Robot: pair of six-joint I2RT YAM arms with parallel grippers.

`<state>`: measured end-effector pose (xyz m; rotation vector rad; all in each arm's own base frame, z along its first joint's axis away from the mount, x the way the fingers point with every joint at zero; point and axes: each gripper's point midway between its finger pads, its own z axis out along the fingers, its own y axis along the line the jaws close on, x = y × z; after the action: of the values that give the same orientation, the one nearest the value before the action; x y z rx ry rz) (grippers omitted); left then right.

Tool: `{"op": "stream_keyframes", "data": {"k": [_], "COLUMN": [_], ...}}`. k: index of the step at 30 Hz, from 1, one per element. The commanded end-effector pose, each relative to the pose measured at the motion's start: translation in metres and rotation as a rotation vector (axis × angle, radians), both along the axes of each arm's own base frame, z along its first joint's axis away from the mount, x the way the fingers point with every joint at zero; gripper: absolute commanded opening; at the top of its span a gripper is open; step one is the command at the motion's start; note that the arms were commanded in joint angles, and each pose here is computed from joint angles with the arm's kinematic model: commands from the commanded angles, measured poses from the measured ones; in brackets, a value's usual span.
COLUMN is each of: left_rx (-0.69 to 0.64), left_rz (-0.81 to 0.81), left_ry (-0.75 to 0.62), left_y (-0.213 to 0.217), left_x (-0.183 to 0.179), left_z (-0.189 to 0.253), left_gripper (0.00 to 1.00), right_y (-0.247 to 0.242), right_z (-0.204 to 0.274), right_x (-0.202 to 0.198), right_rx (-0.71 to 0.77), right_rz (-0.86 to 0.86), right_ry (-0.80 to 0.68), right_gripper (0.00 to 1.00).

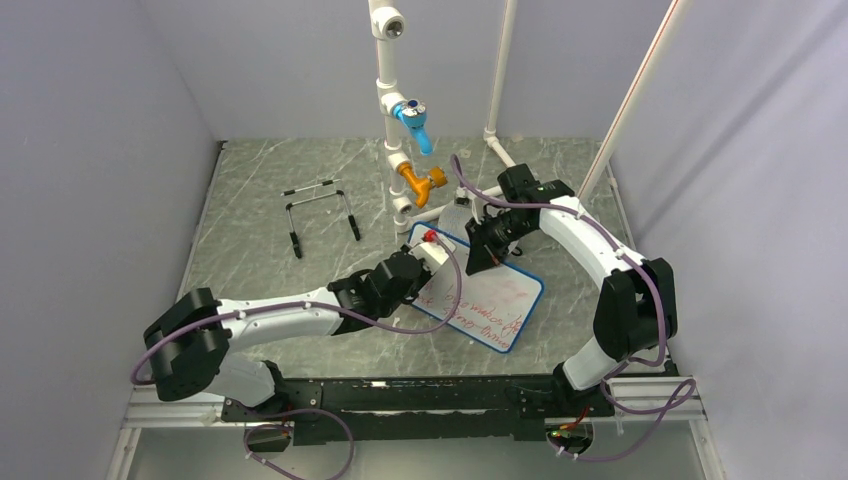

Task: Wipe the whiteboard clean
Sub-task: Erase the whiteboard at the center of the board.

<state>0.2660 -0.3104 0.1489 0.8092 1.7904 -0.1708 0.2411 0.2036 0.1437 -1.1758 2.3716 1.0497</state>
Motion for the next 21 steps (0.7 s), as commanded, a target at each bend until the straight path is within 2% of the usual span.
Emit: {"op": "stream_keyframes", "data": {"k": [1,21], "left_rx": [-0.125,-0.094], "left_rz": [0.025,0.105], "left_ry": [-0.063,0.217], "left_y": [-0.005,0.041], "left_x": [0.009,-0.037], "left_z": [0.035,-0.099], "left_gripper": [0.00,0.00], "right_y": [0.017,0.017], "right_z": [0.015,0.014], "right_x": [-0.009,-0.010], "right_rx": [0.101,0.101], "right_rz": [0.134,0.136], "right_ry": [-0.087,-0.082], "right_gripper": [0.00,0.00]}}
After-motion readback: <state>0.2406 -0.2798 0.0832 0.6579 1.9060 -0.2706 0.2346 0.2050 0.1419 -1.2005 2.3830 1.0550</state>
